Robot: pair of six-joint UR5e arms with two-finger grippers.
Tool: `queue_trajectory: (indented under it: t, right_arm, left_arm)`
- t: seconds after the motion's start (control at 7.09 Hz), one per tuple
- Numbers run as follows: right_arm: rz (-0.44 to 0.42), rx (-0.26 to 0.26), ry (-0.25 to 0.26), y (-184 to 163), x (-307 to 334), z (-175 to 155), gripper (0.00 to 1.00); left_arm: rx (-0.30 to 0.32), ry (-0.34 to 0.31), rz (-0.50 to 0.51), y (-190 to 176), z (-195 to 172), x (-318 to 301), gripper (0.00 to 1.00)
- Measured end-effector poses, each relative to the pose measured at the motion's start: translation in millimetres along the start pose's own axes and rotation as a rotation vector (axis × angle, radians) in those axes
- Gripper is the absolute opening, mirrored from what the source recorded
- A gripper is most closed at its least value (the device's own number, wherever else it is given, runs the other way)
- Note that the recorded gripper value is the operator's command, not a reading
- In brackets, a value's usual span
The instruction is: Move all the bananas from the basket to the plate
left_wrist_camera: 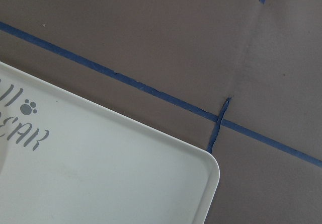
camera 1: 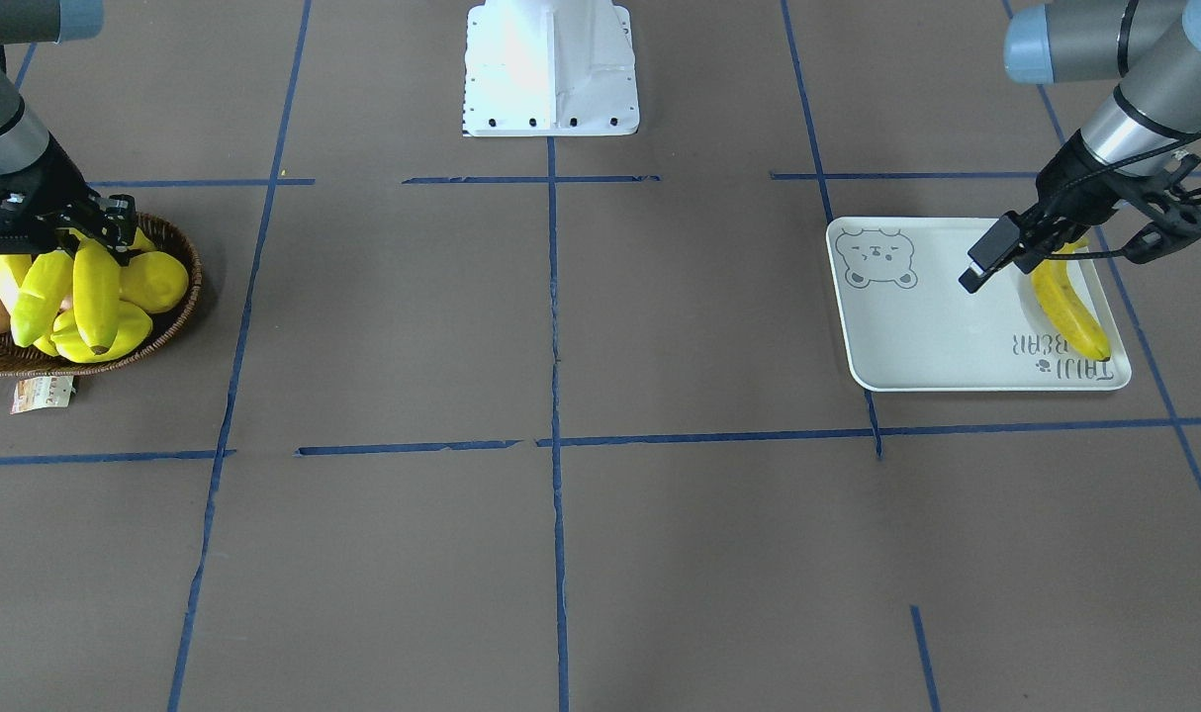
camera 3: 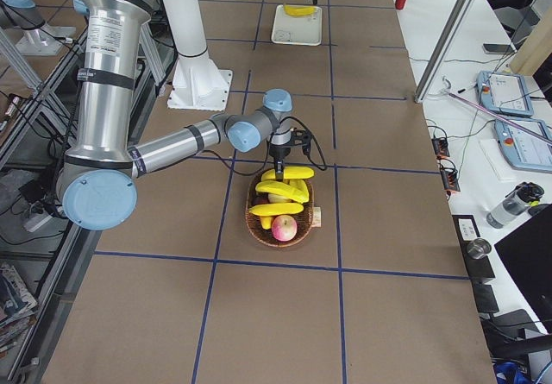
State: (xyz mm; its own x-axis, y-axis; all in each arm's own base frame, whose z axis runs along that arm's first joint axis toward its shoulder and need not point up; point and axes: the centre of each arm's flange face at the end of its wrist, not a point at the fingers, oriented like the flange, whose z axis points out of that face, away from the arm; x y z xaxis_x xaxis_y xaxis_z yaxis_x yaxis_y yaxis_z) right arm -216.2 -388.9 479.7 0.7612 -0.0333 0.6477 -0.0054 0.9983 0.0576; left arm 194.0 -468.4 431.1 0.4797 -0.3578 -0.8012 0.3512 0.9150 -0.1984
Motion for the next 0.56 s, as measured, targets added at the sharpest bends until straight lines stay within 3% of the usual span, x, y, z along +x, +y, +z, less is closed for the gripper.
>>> queue_trajectory:
  t: [0.28, 0.56]
  right_arm:
    - [0.052, -0.014, -0.096, -8, 11, -35, 0.0]
    - [0.037, -0.019, -0.19, -7, -7, -69, 0.01]
  left_arm:
    - [-0.001, 0.001, 0.0, 0, 0, 0, 1.0]
    - [-0.003, 0.005, 0.005, 1, 0, 4, 1.0]
